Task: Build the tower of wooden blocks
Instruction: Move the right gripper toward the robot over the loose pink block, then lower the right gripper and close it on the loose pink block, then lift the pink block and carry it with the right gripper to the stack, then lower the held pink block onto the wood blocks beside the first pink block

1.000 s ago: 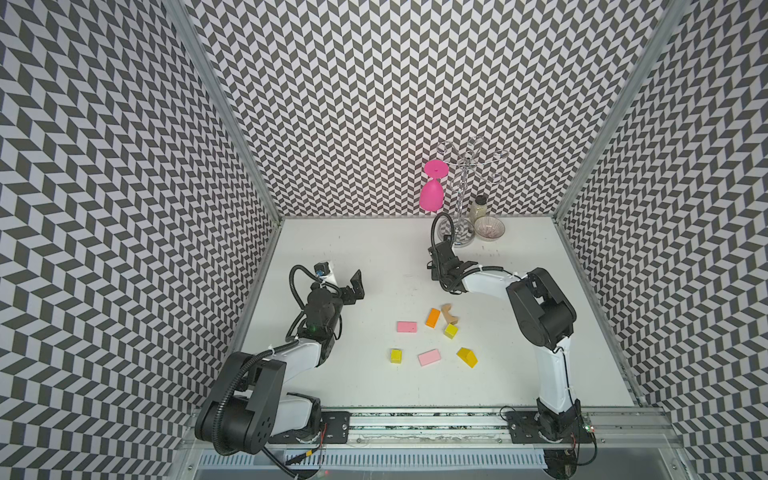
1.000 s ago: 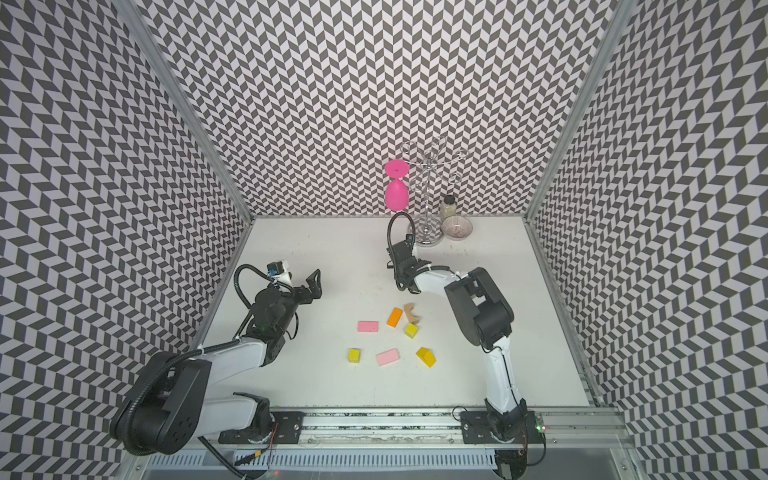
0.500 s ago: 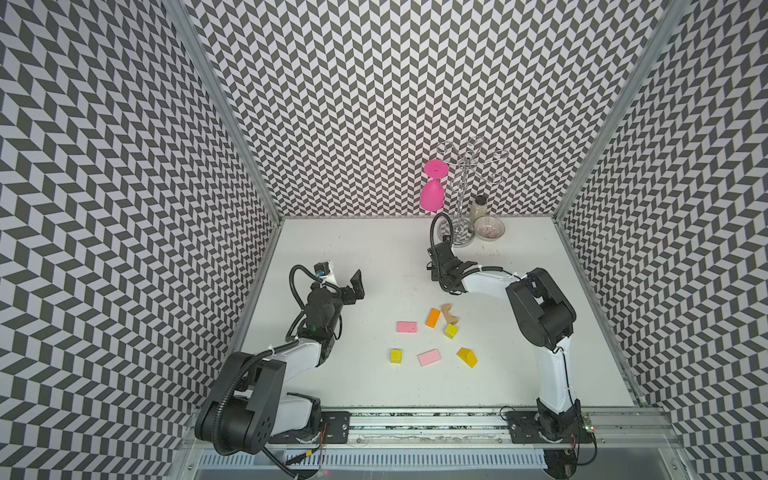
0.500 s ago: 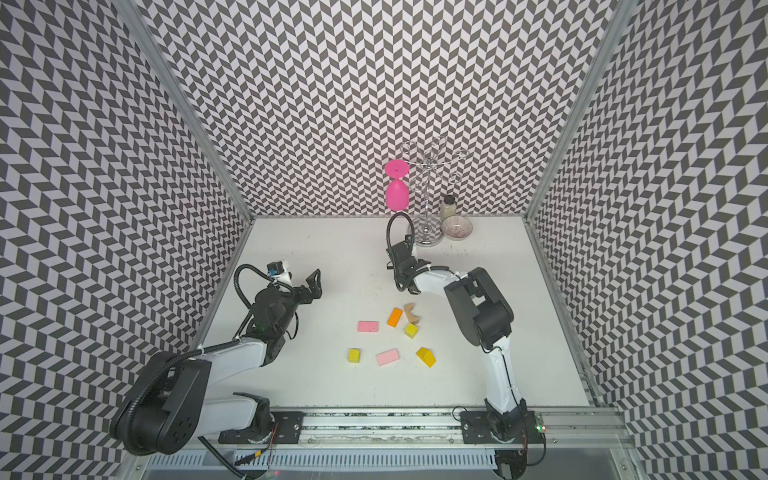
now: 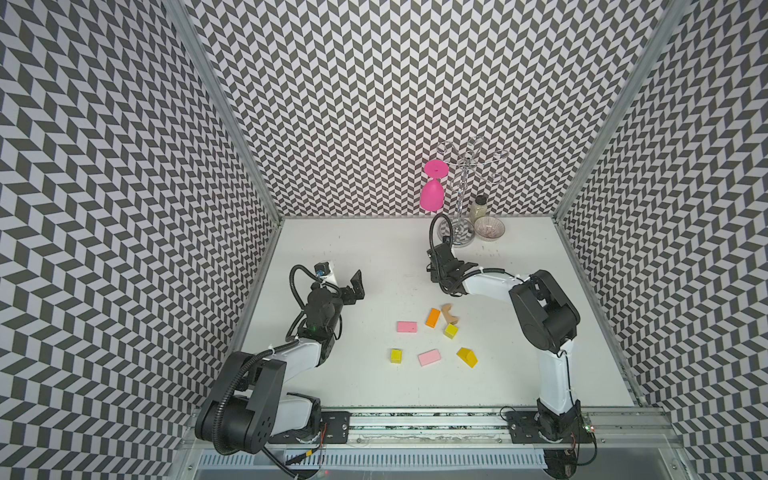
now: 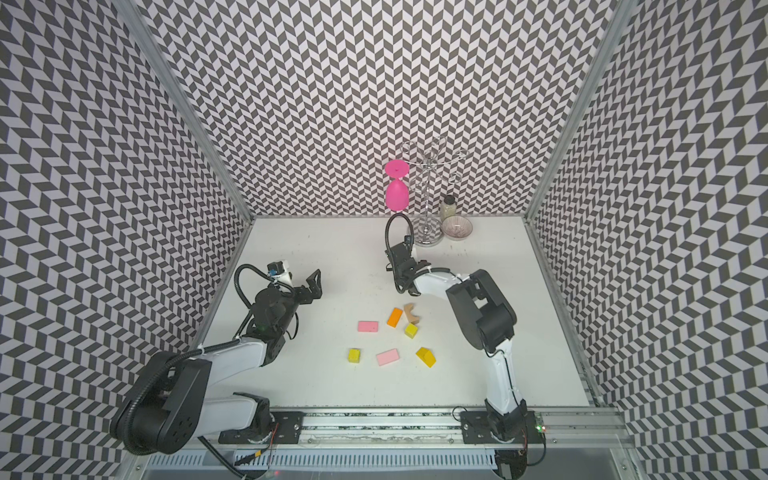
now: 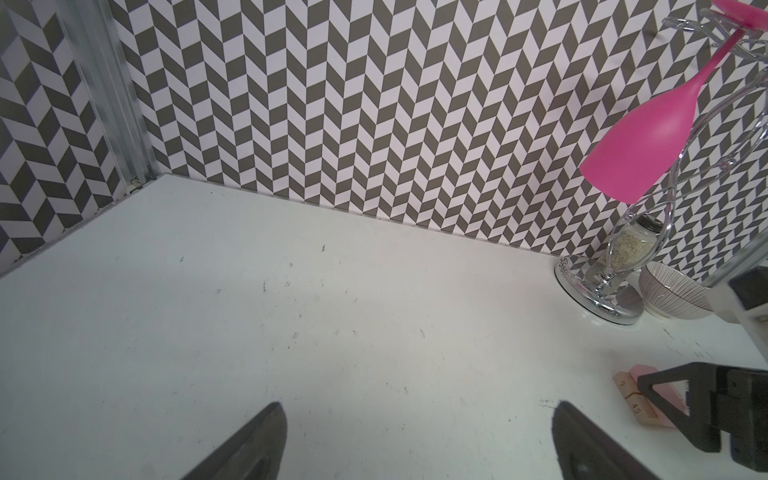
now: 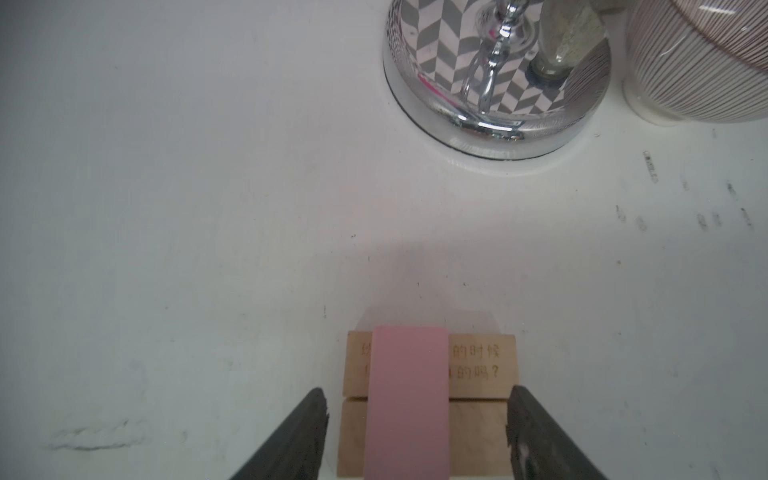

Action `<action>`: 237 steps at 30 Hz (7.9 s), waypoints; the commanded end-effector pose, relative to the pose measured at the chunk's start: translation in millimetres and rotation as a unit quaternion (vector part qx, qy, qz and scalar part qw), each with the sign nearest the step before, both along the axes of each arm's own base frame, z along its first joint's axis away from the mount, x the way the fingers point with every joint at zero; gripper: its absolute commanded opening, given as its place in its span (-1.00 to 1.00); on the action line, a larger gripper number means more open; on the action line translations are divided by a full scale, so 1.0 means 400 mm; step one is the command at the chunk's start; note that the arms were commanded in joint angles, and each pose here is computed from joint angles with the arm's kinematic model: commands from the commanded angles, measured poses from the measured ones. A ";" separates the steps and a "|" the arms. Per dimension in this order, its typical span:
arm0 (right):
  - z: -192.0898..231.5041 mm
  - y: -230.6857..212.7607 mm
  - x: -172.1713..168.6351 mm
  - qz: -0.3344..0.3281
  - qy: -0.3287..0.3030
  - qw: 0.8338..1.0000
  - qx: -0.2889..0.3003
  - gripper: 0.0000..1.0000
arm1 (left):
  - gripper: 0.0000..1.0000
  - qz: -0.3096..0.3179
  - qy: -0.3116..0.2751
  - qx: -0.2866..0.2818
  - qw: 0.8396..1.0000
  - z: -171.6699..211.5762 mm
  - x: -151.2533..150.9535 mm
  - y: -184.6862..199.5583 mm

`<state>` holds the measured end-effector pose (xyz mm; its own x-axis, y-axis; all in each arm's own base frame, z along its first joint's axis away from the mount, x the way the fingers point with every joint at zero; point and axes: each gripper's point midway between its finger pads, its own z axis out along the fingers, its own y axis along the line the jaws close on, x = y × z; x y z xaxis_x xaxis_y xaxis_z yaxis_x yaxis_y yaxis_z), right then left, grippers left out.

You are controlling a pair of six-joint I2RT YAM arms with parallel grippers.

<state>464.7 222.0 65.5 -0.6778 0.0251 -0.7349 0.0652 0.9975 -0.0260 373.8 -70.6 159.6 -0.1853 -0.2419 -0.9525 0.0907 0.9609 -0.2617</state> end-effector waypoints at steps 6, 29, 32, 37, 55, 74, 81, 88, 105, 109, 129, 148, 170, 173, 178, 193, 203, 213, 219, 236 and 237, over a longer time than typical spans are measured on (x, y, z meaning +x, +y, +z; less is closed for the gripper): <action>0.197 0.091 -0.101 0.046 -0.087 0.994 0.050 0.56 | 1.00 0.007 -0.006 -0.005 1.000 0.015 0.013 0.005; 0.024 0.287 -0.434 0.134 0.022 0.989 0.055 0.65 | 1.00 0.057 -0.068 0.008 0.996 0.065 -0.065 0.022; 0.010 0.313 -0.447 0.144 0.030 0.987 0.058 0.66 | 1.00 0.054 -0.064 0.004 0.997 0.063 -0.062 0.025; -0.018 0.348 -0.466 0.149 0.037 0.986 0.067 0.65 | 1.00 0.056 -0.069 -0.002 0.996 0.066 -0.077 0.033; -0.081 0.362 -0.476 0.144 0.052 0.987 0.049 0.46 | 1.00 0.055 -0.069 -0.006 0.996 0.065 -0.077 0.036; -0.109 0.390 -0.488 0.147 0.051 0.988 0.013 0.33 | 1.00 0.051 -0.069 -0.005 0.996 0.065 -0.076 0.032; -0.114 0.359 -0.491 0.126 0.046 0.991 -0.001 0.47 | 1.00 0.049 -0.069 -0.005 0.996 0.065 -0.076 0.031; -0.112 0.336 -0.499 0.116 0.043 0.992 0.004 0.48 | 1.00 0.047 -0.068 -0.004 0.997 0.064 -0.075 0.029; -0.114 0.342 -0.515 0.121 0.042 0.992 0.014 0.44 | 1.00 0.045 -0.067 -0.004 0.997 0.064 -0.074 0.027; -0.121 0.345 -0.504 0.116 0.040 0.992 0.009 0.47 | 1.00 0.044 -0.067 -0.004 0.997 0.063 -0.074 0.026; -0.163 0.340 -0.476 0.116 0.056 0.992 0.001 0.32 | 1.00 0.044 -0.067 -0.004 0.997 0.063 -0.074 0.025; 0.010 0.315 -0.455 0.145 0.005 0.989 -0.012 -0.14 | 1.00 0.044 -0.069 -0.004 0.997 0.065 -0.075 0.025; 0.582 0.052 -0.472 0.279 -0.338 0.899 0.000 -1.00 | 1.00 0.043 -0.079 -0.012 0.996 0.073 -0.090 0.034; 0.589 -0.028 -0.413 0.295 -0.354 0.887 0.005 -1.00 | 1.00 0.043 -0.080 -0.013 0.996 0.074 -0.093 0.034; 0.511 -0.034 -0.375 0.475 -0.320 0.820 -0.004 -1.00 | 1.00 0.037 -0.084 -0.015 0.996 0.075 -0.100 0.033; 0.154 -0.084 -0.196 0.701 -0.053 0.698 -0.139 -1.00 | 1.00 -0.215 -0.167 0.040 0.961 0.109 -0.207 -0.173; 0.063 -0.160 -0.103 0.708 -0.031 0.679 -0.192 -1.00 | 1.00 -0.319 -0.126 0.095 0.935 0.054 -0.185 -0.310; 0.050 -0.126 -0.045 0.732 -0.033 0.662 -0.160 -1.00 | 1.00 -0.311 -0.122 0.096 0.938 0.052 -0.179 -0.307; 0.037 -0.112 -0.013 0.732 -0.026 0.667 -0.136 -1.00 | 1.00 -0.306 -0.121 0.097 0.939 0.051 -0.175 -0.305; -0.008 -0.085 0.009 0.725 -0.017 0.683 -0.094 -0.97 | 1.00 -0.306 -0.116 0.104 0.939 0.045 -0.171 -0.312; -0.007 -0.083 0.013 0.723 -0.018 0.685 -0.092 -0.97 | 1.00 -0.306 -0.116 0.104 0.939 0.045 -0.171 -0.313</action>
<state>462.3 179.3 55.4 0.1205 -0.7796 -0.6146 -0.9839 -0.0115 -0.1782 301.7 -192.3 172.0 -0.0325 0.0290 -0.9991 0.6740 0.7387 -0.0004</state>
